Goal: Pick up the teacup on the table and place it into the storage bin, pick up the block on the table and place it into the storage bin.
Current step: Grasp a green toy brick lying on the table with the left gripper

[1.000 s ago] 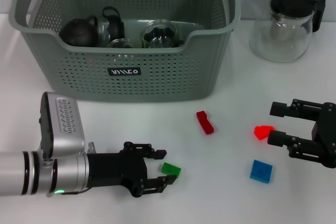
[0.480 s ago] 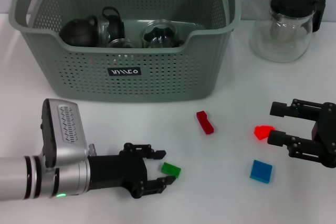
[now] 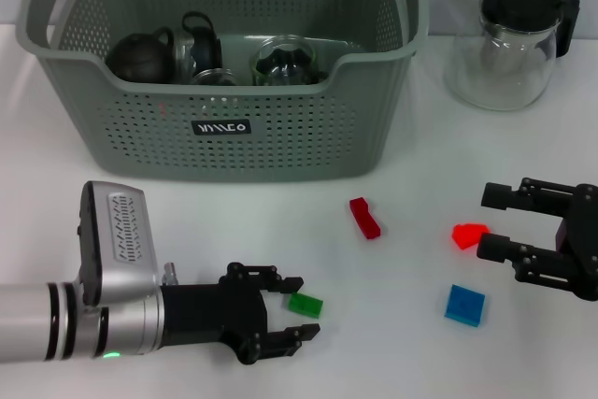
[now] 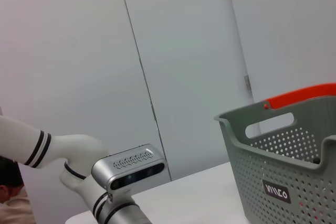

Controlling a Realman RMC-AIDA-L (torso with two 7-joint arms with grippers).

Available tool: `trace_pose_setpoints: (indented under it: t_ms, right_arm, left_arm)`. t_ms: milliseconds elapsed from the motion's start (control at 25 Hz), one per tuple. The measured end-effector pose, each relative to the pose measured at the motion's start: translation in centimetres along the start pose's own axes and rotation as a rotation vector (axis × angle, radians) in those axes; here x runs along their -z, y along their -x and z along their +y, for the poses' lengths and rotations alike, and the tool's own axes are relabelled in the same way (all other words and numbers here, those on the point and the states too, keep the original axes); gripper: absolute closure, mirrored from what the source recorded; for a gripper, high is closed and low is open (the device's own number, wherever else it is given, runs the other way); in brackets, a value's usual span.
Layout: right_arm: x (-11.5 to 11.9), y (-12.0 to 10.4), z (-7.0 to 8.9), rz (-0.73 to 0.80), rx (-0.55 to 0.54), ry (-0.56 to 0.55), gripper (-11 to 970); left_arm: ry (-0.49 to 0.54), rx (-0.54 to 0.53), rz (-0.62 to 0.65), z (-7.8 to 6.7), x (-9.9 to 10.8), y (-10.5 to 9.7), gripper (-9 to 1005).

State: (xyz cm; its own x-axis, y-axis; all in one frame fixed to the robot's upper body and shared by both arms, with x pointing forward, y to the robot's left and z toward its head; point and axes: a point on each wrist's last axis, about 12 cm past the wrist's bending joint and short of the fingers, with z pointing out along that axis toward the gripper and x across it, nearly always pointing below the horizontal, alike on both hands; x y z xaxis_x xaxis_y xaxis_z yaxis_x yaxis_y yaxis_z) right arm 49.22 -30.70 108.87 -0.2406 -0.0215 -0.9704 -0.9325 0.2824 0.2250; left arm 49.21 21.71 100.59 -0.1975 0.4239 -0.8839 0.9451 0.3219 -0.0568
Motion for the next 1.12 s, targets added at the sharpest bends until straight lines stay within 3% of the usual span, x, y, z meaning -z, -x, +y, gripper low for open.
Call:
trace_pose_setpoints:
  t_ms: [320,1120]
  right_arm:
    - [-0.01,0.01,0.01,-0.001,0.000,0.001,284]
    - [-0.05,0.06,-0.02,-0.001,0.001,0.003,284]
  left_arm:
    - [-0.017,0.011,-0.013,-0.46,0.37,-0.22,394]
    - [0.010,0.043,0.029,0.37,-0.54,-0.01,463]
